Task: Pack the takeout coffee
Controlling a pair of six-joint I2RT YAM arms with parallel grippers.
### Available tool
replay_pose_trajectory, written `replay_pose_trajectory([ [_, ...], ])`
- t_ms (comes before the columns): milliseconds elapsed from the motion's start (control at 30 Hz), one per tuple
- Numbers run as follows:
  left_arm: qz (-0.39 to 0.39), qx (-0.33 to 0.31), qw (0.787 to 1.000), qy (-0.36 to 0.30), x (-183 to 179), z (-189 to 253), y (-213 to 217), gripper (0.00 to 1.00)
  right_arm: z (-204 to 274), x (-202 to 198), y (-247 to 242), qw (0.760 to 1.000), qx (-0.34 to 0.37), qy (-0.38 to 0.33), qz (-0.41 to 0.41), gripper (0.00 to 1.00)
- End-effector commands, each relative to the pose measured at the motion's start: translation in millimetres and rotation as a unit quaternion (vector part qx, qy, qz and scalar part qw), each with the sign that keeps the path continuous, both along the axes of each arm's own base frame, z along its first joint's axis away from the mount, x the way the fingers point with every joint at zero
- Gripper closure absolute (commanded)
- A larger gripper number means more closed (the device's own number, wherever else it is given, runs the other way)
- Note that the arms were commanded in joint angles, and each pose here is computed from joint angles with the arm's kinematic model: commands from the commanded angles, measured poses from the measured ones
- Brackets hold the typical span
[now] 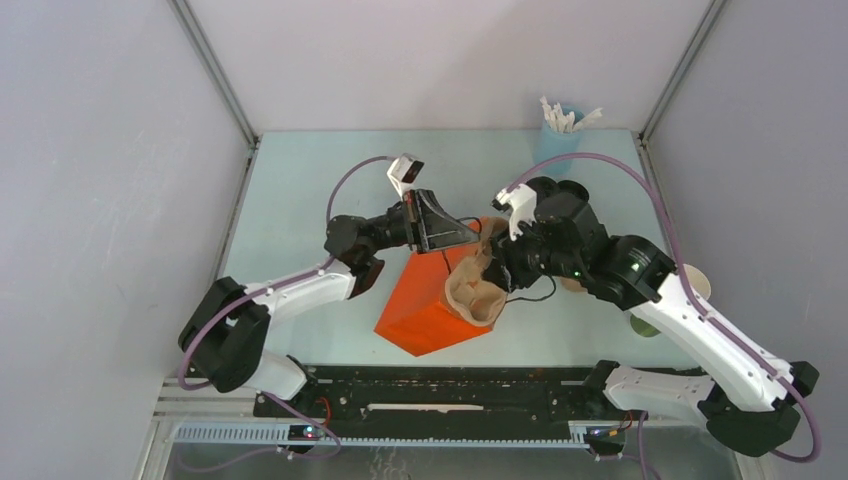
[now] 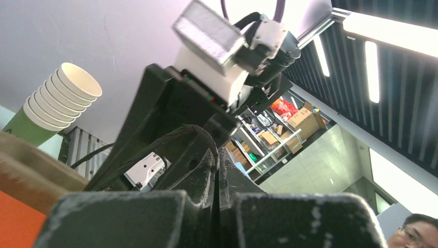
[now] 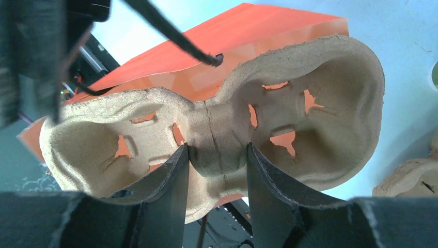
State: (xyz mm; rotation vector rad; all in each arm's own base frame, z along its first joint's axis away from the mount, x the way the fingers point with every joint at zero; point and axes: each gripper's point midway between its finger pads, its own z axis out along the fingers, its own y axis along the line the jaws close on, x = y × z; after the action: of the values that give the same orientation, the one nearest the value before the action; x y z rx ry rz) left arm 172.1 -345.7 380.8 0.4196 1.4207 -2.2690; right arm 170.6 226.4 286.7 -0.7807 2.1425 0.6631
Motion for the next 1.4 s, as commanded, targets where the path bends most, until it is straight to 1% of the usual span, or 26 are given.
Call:
replay_pose_trajectory([
  [0,-0.003,-0.042,0.999,-0.033,-17.5,20.0,12.7,1.00,-9.1,11.5,4.8,1.000,-0.020,-0.022,0.004,0.69],
  [133,-0.002,-0.039,0.999,-0.031,-17.3,16.3,12.6,1.00,-20.3,7.3,16.6,0.997,-0.015,-0.046,0.053,0.69],
  [333,0.003,-0.031,0.999,-0.027,-13.8,9.3,10.6,1.00,-24.0,-7.0,21.5,0.996,-0.012,-0.042,0.084,0.69],
  [467,-0.003,-0.035,0.999,-0.026,-13.7,11.5,9.9,1.00,-27.0,-5.5,25.1,0.992,-0.021,-0.070,0.103,0.69],
  [533,-0.002,-0.036,0.999,-0.027,-14.3,13.4,10.2,1.00,-21.3,-0.9,29.0,0.992,-0.002,-0.076,0.104,0.69],
  [633,-0.005,-0.040,0.999,-0.027,-16.2,17.7,9.9,1.00,-16.3,-0.3,34.0,0.993,0.025,-0.064,0.101,0.69],
  [700,-0.006,-0.041,0.999,-0.026,-16.6,19.2,8.5,1.00,-15.2,-0.1,36.1,0.992,0.037,-0.075,0.097,0.69],
  [767,-0.009,-0.042,0.999,-0.026,-17.1,21.8,5.0,1.00,-9.7,-5.5,41.4,0.989,0.076,-0.079,0.104,0.69],
  [833,-0.017,-0.045,0.998,-0.028,-20.1,24.8,0.4,1.00,-5.5,-11.1,44.1,0.985,0.096,-0.083,0.116,0.68],
  [967,-0.026,-0.053,0.998,-0.032,-25.4,33.3,-3.3,1.00,-16.1,-1.0,35.5,0.989,0.076,-0.085,0.091,0.69],
  [1133,-0.023,-0.062,0.997,-0.037,-24.6,40.5,-7.0,1.00,-15.9,-13.8,31.3,0.989,0.090,-0.071,0.091,0.69],
  [1267,-0.017,-0.072,0.996,-0.045,-18.3,50.0,-13.2,1.00,-15.2,-18.9,17.3,0.992,0.086,-0.073,0.062,0.68],
  [1367,-0.026,-0.079,0.996,-0.044,-12.6,58.1,-24.7,1.00,-14.7,-12.4,7.4,0.993,0.077,-0.081,0.029,0.69],
])
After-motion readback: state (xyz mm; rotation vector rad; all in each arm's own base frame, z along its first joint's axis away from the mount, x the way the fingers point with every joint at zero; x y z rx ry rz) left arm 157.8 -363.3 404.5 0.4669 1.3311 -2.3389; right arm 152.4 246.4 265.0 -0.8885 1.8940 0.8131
